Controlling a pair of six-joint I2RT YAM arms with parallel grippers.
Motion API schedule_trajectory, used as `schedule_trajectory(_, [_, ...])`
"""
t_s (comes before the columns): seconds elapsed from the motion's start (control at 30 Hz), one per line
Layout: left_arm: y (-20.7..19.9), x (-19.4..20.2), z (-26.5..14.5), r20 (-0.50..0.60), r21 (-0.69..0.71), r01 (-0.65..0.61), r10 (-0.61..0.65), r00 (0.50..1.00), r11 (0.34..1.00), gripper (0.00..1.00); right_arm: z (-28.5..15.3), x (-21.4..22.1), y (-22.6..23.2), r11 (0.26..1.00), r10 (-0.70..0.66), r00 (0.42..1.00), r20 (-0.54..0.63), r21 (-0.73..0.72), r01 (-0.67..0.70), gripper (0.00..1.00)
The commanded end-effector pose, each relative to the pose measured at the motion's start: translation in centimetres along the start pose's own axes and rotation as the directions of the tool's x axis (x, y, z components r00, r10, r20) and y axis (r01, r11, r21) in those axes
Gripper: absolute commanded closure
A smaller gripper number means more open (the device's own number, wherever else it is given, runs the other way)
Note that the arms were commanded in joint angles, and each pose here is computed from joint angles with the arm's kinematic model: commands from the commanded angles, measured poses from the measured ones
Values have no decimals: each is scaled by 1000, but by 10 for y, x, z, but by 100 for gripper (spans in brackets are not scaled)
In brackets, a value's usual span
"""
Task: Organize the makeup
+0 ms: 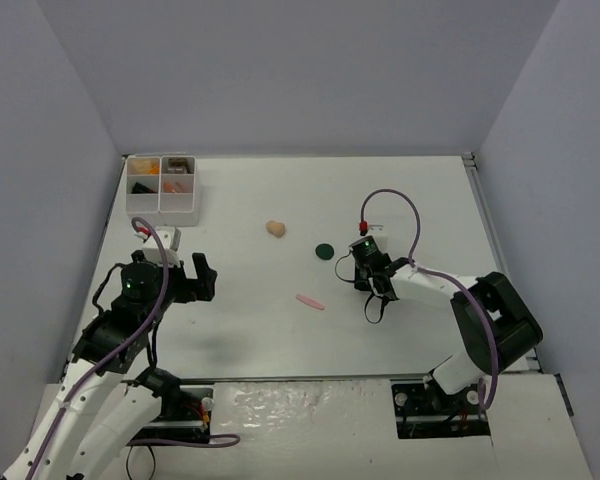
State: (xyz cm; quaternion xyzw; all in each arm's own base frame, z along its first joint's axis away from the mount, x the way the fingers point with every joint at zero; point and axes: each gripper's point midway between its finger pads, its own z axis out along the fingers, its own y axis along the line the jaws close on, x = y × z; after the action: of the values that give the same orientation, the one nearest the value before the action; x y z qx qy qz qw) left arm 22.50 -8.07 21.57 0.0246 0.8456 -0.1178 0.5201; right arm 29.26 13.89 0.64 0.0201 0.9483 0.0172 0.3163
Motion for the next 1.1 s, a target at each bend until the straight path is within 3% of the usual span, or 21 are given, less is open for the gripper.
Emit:
schedule_trajectory(0.0, [-28,-22,-1,59,132,82,-90,994,988,3,-4,-18,16,999,-5,999,42,-48,7,100])
schedule_trajectory(0.2, [-67,-27,1,-5,305,217,-227,974,927,3,-56,-50,66,983,-77,968,238,-143,114,100])
schedule_trajectory(0.33, [-96,-47,4,-37,419,304,-319,947,855,3,-132,-67,134,909,-31,890,456,-358,214,100])
schedule_trajectory(0.43, [-109,-58,6,-49,455,330,-347,937,827,3,-170,-69,163,838,16,843,537,-468,282,100])
schedule_trajectory(0.63, [-143,-74,8,-56,533,340,-369,928,775,6,-212,-67,197,728,56,778,625,-559,397,100])
schedule_trajectory(0.9, [-162,-75,16,-61,526,348,-374,925,776,14,-229,-66,215,668,93,762,641,-608,430,100])
schedule_trajectory(1.07, [-166,-71,25,-80,505,364,-377,923,783,30,-233,-66,218,655,113,758,642,-622,429,100])
